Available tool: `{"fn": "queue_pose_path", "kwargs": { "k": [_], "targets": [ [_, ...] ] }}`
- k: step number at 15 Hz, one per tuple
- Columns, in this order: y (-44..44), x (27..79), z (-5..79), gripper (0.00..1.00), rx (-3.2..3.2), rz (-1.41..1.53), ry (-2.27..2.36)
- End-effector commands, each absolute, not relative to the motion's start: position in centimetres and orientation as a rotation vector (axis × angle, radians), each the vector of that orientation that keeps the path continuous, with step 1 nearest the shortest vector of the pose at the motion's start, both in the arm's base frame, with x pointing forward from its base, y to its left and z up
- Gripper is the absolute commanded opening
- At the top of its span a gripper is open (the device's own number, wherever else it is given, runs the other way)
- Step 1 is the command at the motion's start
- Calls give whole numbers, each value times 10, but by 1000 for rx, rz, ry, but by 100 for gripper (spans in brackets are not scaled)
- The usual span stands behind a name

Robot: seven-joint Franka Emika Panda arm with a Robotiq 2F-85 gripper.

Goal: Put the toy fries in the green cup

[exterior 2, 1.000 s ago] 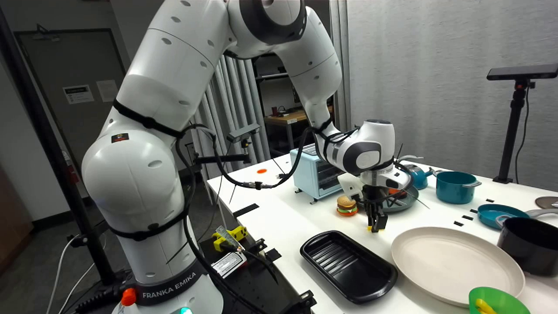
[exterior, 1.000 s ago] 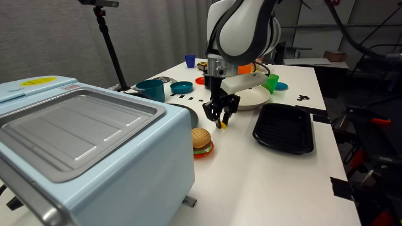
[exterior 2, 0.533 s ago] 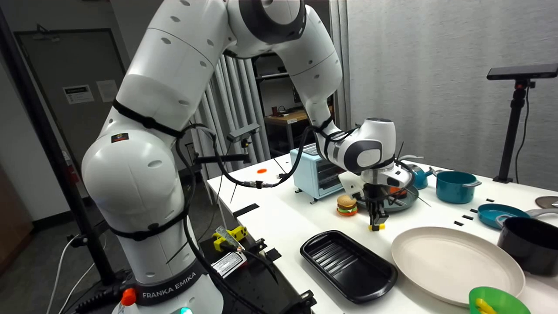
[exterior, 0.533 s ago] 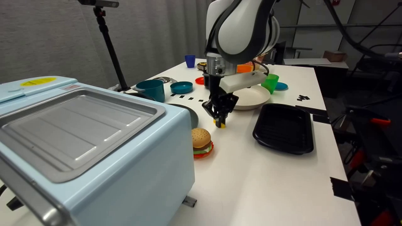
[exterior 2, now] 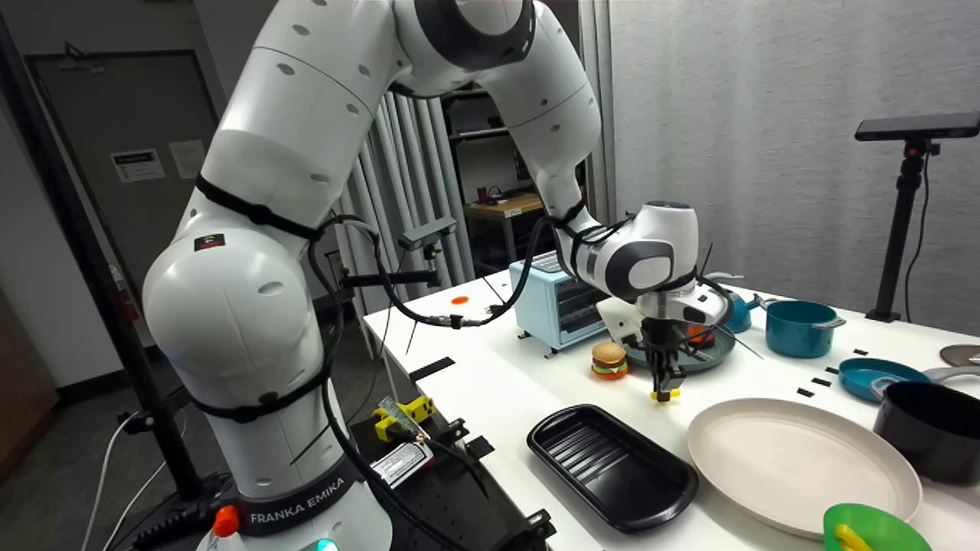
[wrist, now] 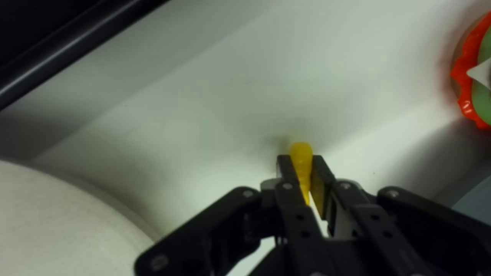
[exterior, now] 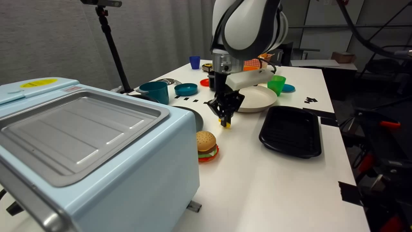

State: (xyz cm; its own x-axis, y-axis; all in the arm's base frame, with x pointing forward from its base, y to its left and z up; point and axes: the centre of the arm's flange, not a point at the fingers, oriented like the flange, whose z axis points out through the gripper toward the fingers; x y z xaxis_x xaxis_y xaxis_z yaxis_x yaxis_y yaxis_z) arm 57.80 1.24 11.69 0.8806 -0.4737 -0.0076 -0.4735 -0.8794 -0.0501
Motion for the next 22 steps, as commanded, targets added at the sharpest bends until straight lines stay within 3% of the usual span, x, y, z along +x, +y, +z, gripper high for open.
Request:
{"fn": "queue_pose_path", "kwargs": {
  "k": [1,22],
  "targets": [
    [-11,564,149,4,-2982,-46,731],
    [-178,524,206,4,-2862,-158,1046]
  ]
}}
